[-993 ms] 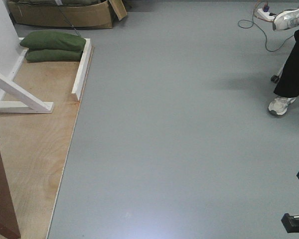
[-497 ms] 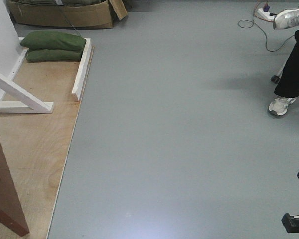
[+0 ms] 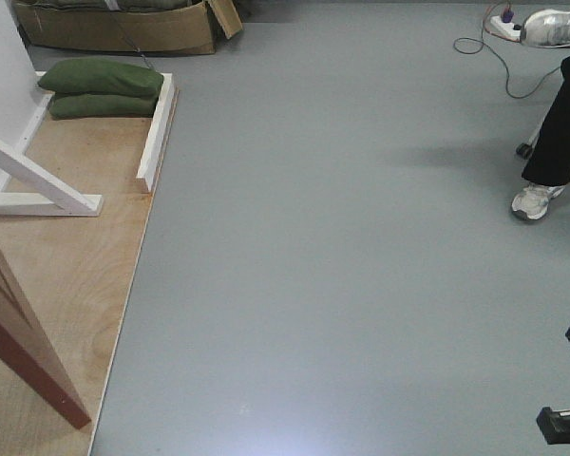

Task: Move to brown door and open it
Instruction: 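Pull the brown door toward the robot with the left gripper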

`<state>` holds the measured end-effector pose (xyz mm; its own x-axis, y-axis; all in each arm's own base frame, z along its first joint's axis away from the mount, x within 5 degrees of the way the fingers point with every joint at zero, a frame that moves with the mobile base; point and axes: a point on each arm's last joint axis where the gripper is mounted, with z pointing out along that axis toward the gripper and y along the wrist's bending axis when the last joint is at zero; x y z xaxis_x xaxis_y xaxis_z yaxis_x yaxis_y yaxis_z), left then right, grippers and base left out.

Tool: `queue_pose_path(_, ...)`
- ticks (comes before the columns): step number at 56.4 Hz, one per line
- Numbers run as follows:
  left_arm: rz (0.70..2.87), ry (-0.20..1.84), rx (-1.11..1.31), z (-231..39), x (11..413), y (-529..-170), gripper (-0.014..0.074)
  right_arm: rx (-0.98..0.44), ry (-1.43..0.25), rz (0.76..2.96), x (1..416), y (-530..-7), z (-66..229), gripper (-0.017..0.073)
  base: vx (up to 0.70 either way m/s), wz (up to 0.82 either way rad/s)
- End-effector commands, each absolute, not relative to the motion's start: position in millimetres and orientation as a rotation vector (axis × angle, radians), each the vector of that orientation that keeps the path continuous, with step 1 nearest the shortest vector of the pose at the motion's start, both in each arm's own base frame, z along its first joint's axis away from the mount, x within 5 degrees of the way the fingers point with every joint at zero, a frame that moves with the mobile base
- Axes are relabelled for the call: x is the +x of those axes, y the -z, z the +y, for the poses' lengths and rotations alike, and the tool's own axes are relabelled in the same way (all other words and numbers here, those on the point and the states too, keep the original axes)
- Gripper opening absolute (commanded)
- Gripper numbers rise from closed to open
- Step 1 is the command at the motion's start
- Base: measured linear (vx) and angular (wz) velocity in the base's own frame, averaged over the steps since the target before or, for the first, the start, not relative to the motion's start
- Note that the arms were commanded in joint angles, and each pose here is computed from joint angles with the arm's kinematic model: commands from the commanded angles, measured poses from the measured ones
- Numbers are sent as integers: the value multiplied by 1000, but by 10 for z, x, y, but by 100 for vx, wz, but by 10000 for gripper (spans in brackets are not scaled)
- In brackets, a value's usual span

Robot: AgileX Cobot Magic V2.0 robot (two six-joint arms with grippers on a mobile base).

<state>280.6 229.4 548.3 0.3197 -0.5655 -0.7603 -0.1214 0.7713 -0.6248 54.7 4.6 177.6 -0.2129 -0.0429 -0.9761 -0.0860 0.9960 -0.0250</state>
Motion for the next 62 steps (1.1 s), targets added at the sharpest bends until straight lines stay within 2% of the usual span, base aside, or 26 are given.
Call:
queue_pose_path(1, 1149, 322, -592, 2019, 2678, -5782, -3, -99, -30, 1693, 552, -1844, 44, 0, 0, 0)
queue_pose_path(15, 1161, 386, -546, 1771, 2854, -5792, -3, -99, -30, 1693, 552, -1844, 44, 0, 0, 0)
queue_pose_path(32, 1230, 365, -468, 1483, 3075, -5743, -3, -99, -30, 1693, 552, -1844, 44, 0, 0, 0)
queue_pose_path(45, 1339, 239, -390, 1365, 3242, -5622, -3, -99, -30, 1693, 552, -1844, 44, 0, 0, 0)
queue_pose_path(62, 1408, 324, -320, 1076, 3373, -5566, -3, -99, -30, 1693, 552, -1844, 44, 0, 0, 0)
